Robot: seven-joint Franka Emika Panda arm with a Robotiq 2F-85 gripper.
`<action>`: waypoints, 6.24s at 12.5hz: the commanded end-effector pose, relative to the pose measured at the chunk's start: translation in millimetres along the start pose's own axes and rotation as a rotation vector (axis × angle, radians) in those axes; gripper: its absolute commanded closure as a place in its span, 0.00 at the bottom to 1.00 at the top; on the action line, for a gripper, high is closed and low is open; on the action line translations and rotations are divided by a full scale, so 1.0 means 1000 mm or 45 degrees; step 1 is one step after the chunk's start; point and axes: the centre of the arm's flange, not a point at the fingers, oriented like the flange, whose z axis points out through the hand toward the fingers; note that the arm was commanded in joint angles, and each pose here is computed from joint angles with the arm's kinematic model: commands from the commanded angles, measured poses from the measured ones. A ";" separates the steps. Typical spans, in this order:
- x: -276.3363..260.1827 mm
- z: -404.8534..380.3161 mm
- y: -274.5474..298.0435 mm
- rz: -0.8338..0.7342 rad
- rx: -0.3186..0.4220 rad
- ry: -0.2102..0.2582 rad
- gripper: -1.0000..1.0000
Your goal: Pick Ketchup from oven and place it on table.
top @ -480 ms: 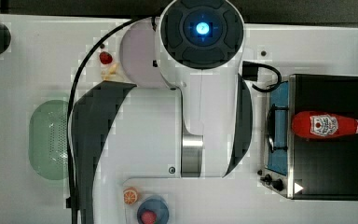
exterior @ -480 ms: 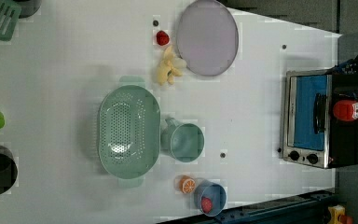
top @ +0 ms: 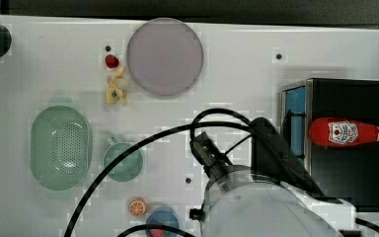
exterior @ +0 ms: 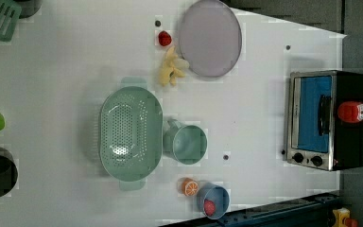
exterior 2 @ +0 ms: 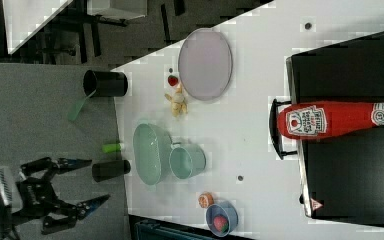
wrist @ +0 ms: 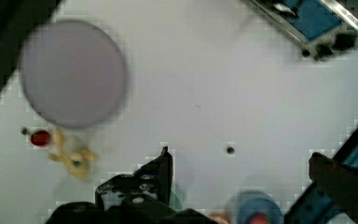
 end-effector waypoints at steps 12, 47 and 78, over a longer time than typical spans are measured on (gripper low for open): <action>0.242 0.179 0.133 0.644 -0.028 0.045 0.00; 0.067 0.244 -0.115 0.021 -0.170 -0.145 0.38; 0.060 0.097 -0.121 0.002 -0.133 -0.136 0.00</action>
